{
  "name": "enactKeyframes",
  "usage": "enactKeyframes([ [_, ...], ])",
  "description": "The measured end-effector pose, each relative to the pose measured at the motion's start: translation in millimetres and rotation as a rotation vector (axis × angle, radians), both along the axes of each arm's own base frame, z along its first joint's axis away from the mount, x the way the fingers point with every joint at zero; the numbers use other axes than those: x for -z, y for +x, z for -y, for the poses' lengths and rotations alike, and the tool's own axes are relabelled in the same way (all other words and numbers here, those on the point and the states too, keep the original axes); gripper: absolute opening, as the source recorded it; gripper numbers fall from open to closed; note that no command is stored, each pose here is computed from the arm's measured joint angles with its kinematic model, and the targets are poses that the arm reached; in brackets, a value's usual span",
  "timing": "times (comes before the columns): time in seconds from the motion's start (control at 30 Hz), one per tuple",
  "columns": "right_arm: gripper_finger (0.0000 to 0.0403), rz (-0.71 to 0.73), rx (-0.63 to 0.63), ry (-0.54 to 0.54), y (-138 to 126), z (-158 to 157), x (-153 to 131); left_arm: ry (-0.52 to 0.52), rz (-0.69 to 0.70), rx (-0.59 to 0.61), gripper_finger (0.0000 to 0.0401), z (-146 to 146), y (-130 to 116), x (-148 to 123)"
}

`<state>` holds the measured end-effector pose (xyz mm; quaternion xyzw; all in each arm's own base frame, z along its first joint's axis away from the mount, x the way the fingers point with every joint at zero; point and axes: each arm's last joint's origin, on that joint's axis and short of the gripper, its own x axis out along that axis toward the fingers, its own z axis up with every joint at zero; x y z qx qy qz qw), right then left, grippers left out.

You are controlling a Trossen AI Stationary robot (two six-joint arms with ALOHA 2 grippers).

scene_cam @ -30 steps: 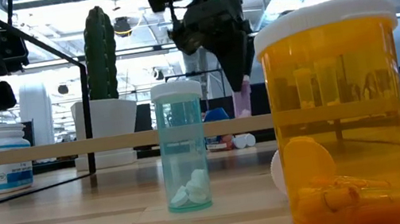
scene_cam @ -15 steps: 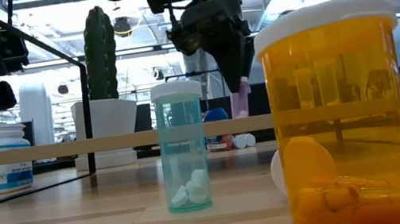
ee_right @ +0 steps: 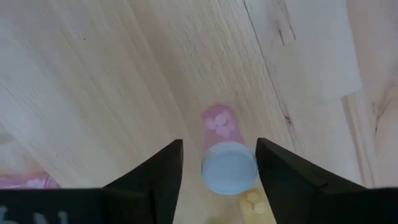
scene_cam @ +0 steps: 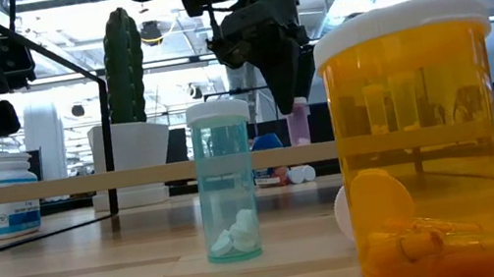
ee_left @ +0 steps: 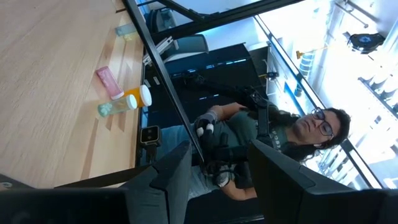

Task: Pick and place medicine bottles onto shelf by color
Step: Put the pink pill bottle on the shelf, then adjust the shelf

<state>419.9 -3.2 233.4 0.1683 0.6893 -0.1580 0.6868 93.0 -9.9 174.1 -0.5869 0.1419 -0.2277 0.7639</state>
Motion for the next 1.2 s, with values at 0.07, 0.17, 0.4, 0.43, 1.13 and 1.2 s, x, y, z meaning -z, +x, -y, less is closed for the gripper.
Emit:
enactKeyframes([
  [0.07,0.0232,-0.007,0.013,-0.013,-2,0,-2,0.0,0.0,0.0,0.0144,0,0,0],
  [0.17,0.0235,-0.014,0.037,-0.027,-3,2,-12,0.0,0.0,0.0,0.0144,0,0,0],
  [0.4,0.0235,-0.013,0.084,-0.043,-9,7,-48,0.0,0.0,0.0,0.0144,0,0,0],
  [0.43,0.0235,-0.001,0.086,-0.044,-10,7,-54,0.0,0.0,0.0,0.0144,0,0,0],
  [1.13,0.0204,0.388,0.278,-0.22,-129,38,-192,0.0,0.0,0.0,0.0144,0,0,0],
  [1.2,0.0203,0.388,0.281,-0.222,-137,38,-193,0.0,0.0,0.0,0.0144,0,0,0],
])
